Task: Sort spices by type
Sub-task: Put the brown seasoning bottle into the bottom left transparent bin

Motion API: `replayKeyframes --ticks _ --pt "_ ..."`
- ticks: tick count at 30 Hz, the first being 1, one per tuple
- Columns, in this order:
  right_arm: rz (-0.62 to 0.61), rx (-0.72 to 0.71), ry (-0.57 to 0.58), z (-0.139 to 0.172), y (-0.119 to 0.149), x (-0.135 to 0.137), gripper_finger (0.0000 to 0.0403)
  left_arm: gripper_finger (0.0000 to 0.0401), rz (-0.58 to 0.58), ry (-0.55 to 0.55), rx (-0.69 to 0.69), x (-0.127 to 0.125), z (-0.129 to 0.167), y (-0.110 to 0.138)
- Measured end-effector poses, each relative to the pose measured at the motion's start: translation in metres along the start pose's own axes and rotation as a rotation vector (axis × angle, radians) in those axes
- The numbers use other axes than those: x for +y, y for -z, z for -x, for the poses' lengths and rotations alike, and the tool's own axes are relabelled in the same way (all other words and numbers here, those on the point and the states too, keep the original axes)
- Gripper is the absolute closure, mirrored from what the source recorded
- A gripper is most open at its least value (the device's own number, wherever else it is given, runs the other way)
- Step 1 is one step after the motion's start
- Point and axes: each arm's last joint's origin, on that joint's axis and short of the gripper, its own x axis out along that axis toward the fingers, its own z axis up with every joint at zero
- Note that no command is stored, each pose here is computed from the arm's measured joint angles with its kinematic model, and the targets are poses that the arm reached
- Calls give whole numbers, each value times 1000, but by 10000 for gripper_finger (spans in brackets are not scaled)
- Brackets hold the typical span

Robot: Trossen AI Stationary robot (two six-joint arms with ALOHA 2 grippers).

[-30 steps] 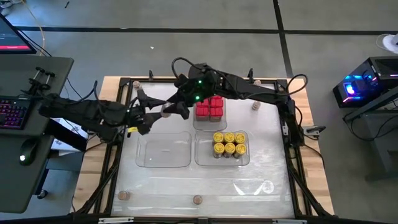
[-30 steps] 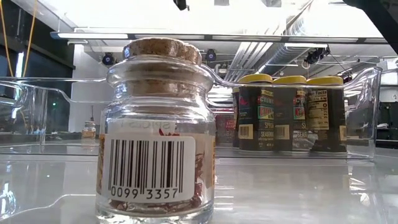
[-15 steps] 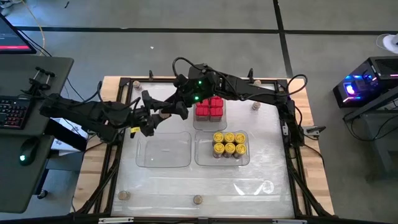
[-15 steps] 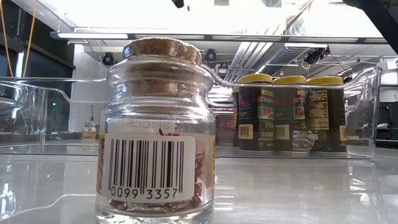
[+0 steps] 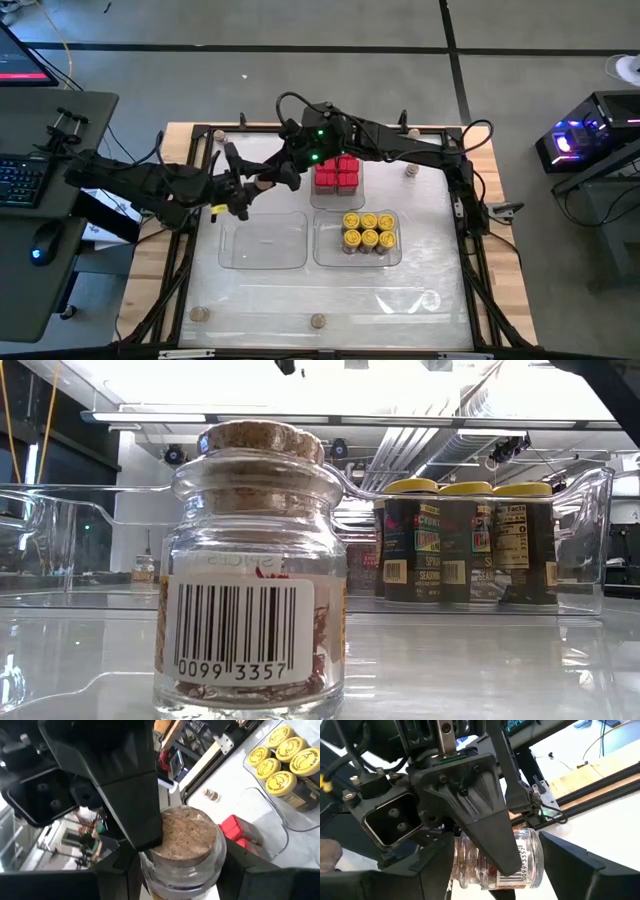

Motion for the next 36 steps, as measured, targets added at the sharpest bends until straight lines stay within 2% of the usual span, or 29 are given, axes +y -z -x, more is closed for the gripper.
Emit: replayKeyframes --ticks 3,10,13,16,19,22,27,30,33,36 --pt "-10 -12 18 7 -5 -5 125 249 21 10 51 -2 2 5" --pt "-14 -44 34 26 -20 -17 122 249 187 12 94 -1 8 13" --pt "31 -47 52 41 -25 -17 121 249 356 47 127 -3 11 19" --pt "102 -24 76 56 -26 -11 121 249 596 174 104 -13 10 25" --pt "162 48 86 54 -17 -7 121 249 776 326 82 -28 5 31" --pt "225 138 73 45 -2 2 121 249 904 427 77 -42 -7 33" --pt "316 257 33 35 20 22 121 249 1011 574 66 -54 -28 28" --pt "353 285 10 32 28 33 121 249 1015 691 47 -61 -37 24" --pt "428 300 -18 29 35 43 121 249 1008 720 41 -66 -44 21" --pt "574 322 -15 22 44 49 121 249 961 740 -13 -68 -50 17"
